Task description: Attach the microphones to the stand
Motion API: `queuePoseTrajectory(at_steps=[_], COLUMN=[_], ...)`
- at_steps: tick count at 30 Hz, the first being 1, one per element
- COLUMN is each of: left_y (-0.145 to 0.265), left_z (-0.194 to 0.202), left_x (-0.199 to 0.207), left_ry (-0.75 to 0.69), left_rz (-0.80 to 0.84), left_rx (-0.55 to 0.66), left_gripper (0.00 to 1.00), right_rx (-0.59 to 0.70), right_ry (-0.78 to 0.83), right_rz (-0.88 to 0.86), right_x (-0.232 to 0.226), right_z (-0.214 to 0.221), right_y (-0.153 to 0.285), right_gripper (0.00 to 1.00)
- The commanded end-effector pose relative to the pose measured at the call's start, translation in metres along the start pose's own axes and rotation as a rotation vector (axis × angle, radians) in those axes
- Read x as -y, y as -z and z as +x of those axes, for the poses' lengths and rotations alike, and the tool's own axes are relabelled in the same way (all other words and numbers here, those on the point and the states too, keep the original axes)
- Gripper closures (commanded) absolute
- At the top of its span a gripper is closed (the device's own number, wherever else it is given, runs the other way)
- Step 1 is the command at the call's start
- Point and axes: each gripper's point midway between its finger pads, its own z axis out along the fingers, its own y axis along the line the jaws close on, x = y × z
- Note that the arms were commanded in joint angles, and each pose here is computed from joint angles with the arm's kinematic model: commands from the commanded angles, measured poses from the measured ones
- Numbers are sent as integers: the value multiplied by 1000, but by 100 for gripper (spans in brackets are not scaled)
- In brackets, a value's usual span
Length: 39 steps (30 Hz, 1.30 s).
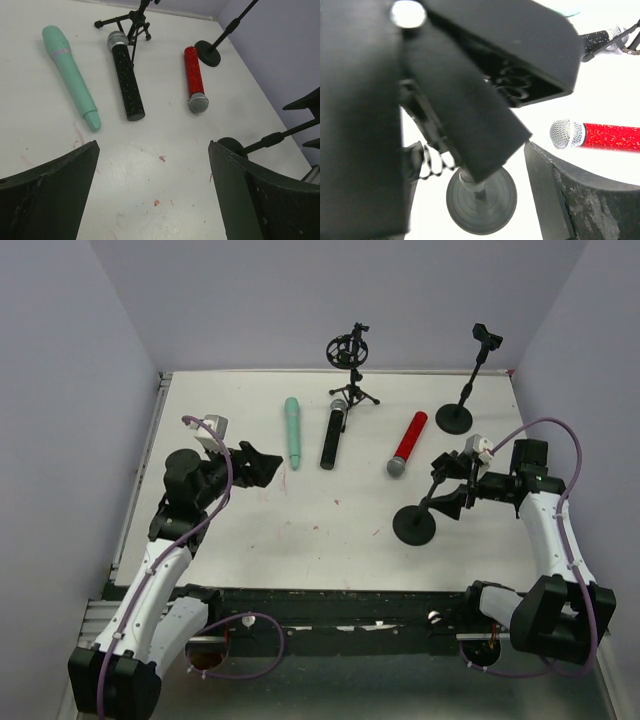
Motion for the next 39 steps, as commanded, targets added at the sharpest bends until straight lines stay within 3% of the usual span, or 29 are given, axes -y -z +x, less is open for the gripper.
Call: queuePoseTrajectory(at_steps=[1, 6, 9, 13, 16, 21, 28, 34, 39], left_y=[-2, 5, 11, 16, 18, 19, 14, 2, -24], left_z=[-10, -5, -4, -10, -11, -10, -4, 5, 24], left_x=[12, 7, 3, 9, 11, 8, 1, -19, -43], left_ry=[36, -24, -67, -99, -108, -115, -88, 8, 136], left_rz=[34, 8, -13, 10, 20, 7, -22, -116, -208], left_rx=[-20, -25, -17, 23, 34, 40, 13, -31, -129], left_gripper=[2, 2, 2, 2, 2, 2, 2, 2, 1], right_rx=[73, 95, 103, 118, 119, 65, 25, 10, -37], right_ry=[7, 32, 40, 71, 92, 106, 82, 86, 69], right_rz=[-53, -117, -145, -216, -276, -333, -254, -199, -206], right_x=[2, -12, -18, -27, -25, -21, -15, -10, -19], right_z=[-6, -9, -12, -22, -38, -57, -57, -50, -36], right_y=[-8, -14, -17, -29, -44, -81, -141, -146, -139], right_gripper=[14, 40, 63, 79, 82, 83, 84, 79, 42])
